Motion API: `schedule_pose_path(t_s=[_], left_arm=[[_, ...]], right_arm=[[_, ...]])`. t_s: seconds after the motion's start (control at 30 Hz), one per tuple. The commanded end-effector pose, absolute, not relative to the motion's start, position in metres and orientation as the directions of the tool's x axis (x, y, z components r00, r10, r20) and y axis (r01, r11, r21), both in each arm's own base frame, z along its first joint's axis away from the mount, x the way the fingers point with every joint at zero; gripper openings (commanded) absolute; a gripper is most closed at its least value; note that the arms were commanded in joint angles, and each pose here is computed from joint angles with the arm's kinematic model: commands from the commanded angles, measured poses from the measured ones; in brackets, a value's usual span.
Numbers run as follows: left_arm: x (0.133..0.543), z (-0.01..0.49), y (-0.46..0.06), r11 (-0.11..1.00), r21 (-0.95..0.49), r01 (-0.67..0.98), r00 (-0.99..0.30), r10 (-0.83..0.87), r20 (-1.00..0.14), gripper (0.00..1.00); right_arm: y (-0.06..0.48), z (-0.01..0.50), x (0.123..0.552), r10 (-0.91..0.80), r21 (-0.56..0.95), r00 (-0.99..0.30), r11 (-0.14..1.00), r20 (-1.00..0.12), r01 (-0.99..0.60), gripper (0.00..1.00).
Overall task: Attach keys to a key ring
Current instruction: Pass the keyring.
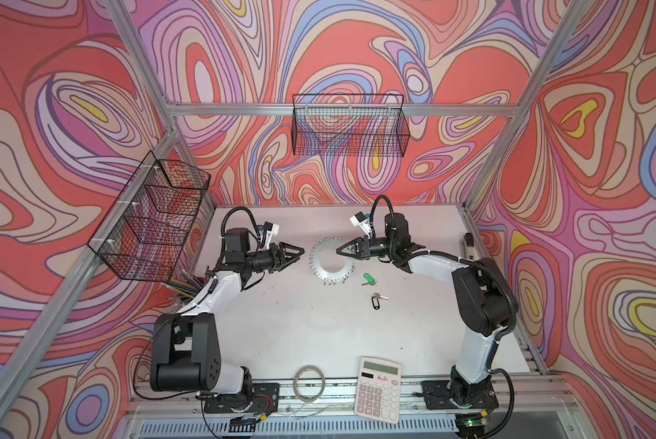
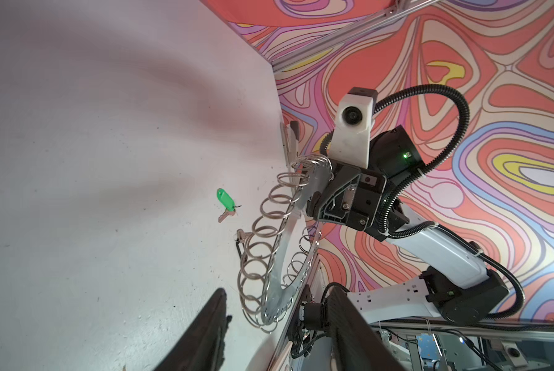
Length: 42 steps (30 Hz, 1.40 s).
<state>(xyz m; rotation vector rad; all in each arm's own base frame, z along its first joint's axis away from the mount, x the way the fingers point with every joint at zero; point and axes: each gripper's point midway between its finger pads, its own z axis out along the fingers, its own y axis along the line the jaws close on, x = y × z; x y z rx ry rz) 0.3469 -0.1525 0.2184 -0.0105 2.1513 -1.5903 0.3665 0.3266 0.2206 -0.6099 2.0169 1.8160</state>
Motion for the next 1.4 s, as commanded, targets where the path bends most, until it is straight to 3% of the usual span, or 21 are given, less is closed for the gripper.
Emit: schedule_pose_path(t_s=[0.0,0.3,0.47,0.6,0.83,1.0,1.17,1.37], left_arm=[[0.328,0.235,-0.162,0.272,-0.91,0.312,-0.898,-0.229,-0.376,0.55],[0.304,0.255,-0.195,0.242,-0.891,0.384,-0.892,-0.153,-0.426,0.52],[0.307,0.26,-0.199,0.217,-0.904,0.367,-0.897,-0.174,-0.406,0.31],[0.313,0.269,-0.2,0.197,-0.906,0.375,-0.889,-0.201,-0.411,0.25],[0.318,0.254,-0.199,0.248,-0.908,0.338,-0.902,-0.191,-0.388,0.29],[0.319,0.254,-0.195,0.275,-0.899,0.341,-0.895,-0.195,-0.4,0.35],[0.32,0.255,-0.184,0.304,-0.893,0.333,-0.885,-0.225,-0.407,0.43],[0.327,0.261,-0.182,0.285,-0.892,0.351,-0.877,-0.235,-0.42,0.47]], right_arm=[[0.327,0.26,0.359,-0.095,0.791,-0.789,0.013,-0.607,-0.611,0.0],[0.33,0.286,0.365,-0.033,0.775,-0.775,-0.011,-0.632,-0.632,0.0],[0.33,0.299,0.36,0.017,0.768,-0.77,-0.062,-0.638,-0.638,0.0],[0.33,0.307,0.355,0.049,0.764,-0.774,-0.13,-0.631,-0.632,0.0],[0.324,0.322,0.341,0.054,0.744,-0.782,-0.274,-0.621,-0.61,0.0],[0.33,0.306,0.352,0.033,0.76,-0.777,-0.188,-0.629,-0.623,0.0],[0.332,0.275,0.369,-0.058,0.717,-0.721,0.082,-0.69,-0.692,0.0],[0.328,0.289,0.364,-0.049,0.719,-0.721,0.052,-0.691,-0.693,0.0]])
